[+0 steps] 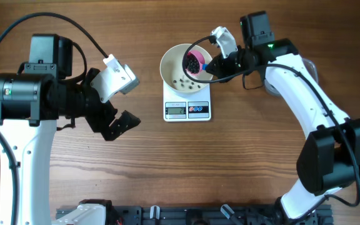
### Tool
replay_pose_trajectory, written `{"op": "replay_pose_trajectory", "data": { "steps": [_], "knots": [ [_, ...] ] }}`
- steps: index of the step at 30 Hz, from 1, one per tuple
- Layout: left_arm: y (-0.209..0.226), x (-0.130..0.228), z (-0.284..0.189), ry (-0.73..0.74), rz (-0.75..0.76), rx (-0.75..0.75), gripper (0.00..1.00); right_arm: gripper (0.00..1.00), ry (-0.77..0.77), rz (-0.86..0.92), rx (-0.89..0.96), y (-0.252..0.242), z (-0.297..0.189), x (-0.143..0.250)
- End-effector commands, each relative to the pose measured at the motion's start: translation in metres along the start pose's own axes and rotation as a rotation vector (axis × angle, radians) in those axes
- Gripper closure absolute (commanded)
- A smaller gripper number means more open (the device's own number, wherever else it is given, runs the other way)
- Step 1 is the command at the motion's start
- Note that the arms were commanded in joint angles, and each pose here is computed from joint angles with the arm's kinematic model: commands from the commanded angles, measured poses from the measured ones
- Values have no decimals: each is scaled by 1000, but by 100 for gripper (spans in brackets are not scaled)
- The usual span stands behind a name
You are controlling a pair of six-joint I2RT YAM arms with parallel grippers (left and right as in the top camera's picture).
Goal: Scoop item into bowl and weigh 150g on scale
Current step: 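Tilt the scoop to pour the beans into the bowl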
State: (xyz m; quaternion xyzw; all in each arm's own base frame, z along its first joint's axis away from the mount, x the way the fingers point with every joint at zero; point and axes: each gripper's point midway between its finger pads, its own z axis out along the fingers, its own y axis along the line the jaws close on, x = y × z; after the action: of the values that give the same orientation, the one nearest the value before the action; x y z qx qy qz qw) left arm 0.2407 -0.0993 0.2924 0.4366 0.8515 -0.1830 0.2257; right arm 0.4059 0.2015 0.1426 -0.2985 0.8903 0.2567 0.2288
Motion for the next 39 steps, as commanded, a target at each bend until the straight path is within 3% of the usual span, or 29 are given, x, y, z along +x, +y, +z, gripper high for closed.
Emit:
{"op": "replay_pose_trajectory", "data": {
  "steps": [1,28,39],
  "knots": [
    [0,-1,-5,-10,16,-18,0,96,-36,-82,42,4,-12,-15],
    [0,-1,-5,-10,16,-18,0,96,11,-130,160,5,-7,-12],
    [0,-1,-5,-10,16,-18,0,96,28,-337,447,0,-31,-28]
  ]
}}
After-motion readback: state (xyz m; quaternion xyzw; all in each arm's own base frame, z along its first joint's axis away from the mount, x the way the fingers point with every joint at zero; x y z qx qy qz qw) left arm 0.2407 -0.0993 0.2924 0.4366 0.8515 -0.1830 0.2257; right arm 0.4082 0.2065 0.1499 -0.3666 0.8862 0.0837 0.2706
